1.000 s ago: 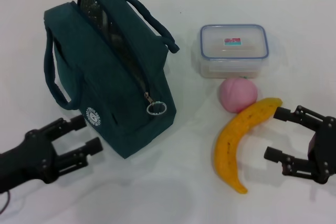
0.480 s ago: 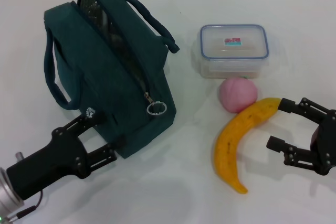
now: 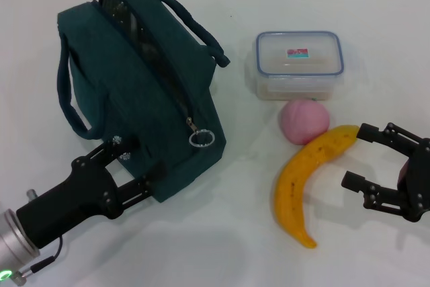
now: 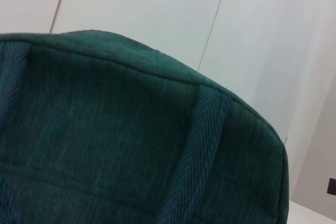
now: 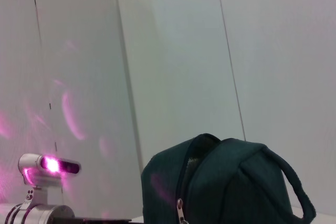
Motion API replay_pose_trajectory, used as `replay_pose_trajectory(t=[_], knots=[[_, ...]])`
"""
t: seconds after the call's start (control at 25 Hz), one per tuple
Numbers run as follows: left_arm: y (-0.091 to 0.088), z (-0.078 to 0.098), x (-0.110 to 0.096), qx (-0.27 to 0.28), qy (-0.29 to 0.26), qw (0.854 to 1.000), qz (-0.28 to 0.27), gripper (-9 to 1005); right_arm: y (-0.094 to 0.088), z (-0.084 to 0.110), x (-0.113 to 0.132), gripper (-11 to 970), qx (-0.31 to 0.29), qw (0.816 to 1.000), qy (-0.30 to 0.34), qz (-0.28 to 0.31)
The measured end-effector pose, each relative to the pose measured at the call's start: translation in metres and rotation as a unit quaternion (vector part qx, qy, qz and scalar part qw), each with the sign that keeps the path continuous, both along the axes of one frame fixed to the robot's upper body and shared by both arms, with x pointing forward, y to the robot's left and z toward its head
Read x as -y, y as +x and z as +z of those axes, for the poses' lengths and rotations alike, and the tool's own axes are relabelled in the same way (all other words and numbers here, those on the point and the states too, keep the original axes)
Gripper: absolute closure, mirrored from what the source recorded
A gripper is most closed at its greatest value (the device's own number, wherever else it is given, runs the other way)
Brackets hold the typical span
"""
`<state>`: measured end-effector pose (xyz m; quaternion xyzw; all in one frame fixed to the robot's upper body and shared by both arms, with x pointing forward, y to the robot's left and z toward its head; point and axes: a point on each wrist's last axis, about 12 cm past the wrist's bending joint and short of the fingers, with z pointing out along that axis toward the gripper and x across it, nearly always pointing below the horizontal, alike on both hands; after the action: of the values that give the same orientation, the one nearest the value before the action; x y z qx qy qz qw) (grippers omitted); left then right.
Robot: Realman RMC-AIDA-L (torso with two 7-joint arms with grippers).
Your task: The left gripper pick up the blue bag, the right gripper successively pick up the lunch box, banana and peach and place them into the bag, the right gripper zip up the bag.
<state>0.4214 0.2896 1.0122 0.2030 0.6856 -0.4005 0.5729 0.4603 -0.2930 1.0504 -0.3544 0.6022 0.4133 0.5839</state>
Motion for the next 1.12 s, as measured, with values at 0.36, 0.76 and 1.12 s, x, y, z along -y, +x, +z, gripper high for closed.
replay_pose_trajectory(t=[0.36,0.76,1.12], knots=[[0.003,0.022,-0.032,-0.064,-0.038,0.997,-0.013,177,0.000,0.000,0.000,118,0.000,1.000,0.000,0.000],[0.032,0.094,-0.106,-0.265,-0.028,0.964,-0.021,177,0.000,0.000,0.000,118,0.000,1.000,0.000,0.000],[0.058,0.146,-0.127,-0.371,0.022,0.928,-0.022,177,0.000,0.000,-0.001,118,0.001,1.000,0.001,0.001]])
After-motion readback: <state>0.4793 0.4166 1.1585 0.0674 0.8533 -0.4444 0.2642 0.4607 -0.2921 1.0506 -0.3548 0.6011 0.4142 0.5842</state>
